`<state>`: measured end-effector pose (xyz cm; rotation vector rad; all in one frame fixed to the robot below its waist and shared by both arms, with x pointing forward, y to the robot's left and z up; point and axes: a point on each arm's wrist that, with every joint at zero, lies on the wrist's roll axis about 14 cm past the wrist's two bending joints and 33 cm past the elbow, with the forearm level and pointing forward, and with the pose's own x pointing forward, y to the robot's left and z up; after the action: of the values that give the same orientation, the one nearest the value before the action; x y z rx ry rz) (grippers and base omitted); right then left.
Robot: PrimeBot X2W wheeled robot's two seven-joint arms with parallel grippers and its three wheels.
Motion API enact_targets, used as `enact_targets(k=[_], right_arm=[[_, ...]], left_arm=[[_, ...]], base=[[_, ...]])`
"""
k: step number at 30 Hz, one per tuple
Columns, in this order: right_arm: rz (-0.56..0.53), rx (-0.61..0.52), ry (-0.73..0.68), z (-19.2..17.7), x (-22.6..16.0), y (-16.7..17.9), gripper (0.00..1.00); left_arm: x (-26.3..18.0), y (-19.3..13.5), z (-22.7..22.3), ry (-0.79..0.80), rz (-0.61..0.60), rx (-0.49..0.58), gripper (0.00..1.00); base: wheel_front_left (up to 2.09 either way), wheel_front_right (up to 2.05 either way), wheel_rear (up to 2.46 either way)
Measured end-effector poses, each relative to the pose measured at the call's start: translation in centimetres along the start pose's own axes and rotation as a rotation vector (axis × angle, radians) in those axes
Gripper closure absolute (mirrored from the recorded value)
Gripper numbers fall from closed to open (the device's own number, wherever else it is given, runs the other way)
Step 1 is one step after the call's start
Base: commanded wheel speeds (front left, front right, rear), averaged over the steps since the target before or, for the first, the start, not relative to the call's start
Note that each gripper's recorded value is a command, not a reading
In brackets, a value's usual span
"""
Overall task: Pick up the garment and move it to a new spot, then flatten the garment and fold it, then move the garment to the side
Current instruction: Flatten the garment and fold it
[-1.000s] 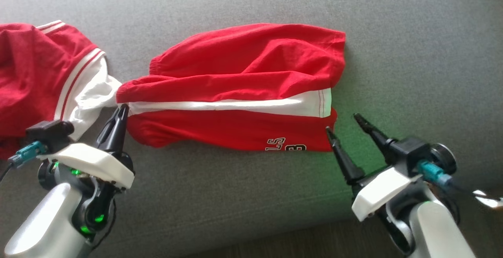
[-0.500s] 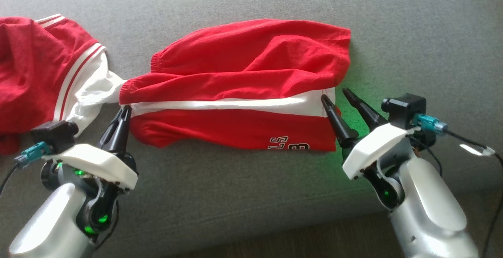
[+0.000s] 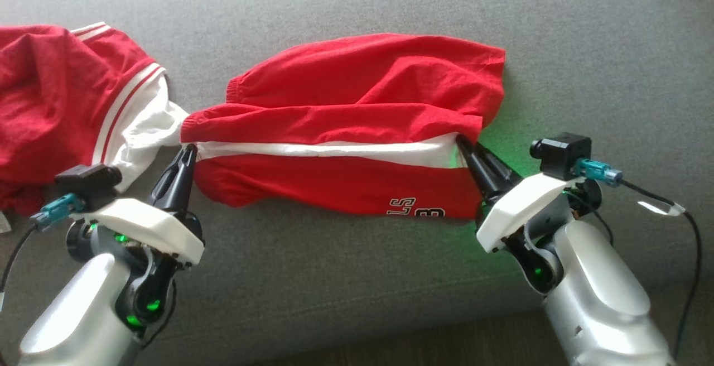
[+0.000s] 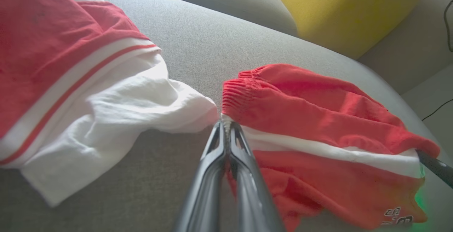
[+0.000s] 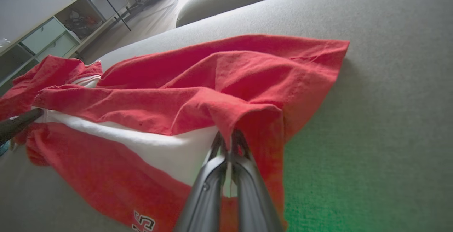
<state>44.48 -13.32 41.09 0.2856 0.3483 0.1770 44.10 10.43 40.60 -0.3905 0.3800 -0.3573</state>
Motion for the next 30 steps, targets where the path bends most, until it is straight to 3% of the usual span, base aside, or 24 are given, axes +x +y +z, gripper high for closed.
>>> enact_targets(k=[7,11,15,22,30], right_arm=[[-0.018,-0.023,-0.137,4.5,-0.7,-0.5,1.0],[-0.03,-0.041,-0.244,8.6,-1.4,-0.8,1.0],[-0.013,-0.052,-0.338,13.7,-2.4,-0.3,1.0],[0.018,-0.153,-0.631,28.4,-6.8,0.7,1.0],[-0.002,-0.126,-0.7,34.9,-9.1,-0.4,1.0]], left_arm=[[-0.2,-1.5,1.6,-0.055,-0.032,0.001,1.0],[-0.1,-4.3,3.9,-0.124,-0.133,-0.047,1.0],[0.7,-8.1,10.1,-0.229,-0.26,-0.045,1.0],[-1.0,-17.3,21.6,-0.386,-0.526,0.03,1.0],[-1.6,-22.0,26.8,-0.404,-0.61,0.131,1.0]], base=[[0.0,0.0,0.0],[0.0,0.0,0.0],[0.0,0.0,0.0],[0.0,0.0,0.0],[0.0,0.0,0.0]])
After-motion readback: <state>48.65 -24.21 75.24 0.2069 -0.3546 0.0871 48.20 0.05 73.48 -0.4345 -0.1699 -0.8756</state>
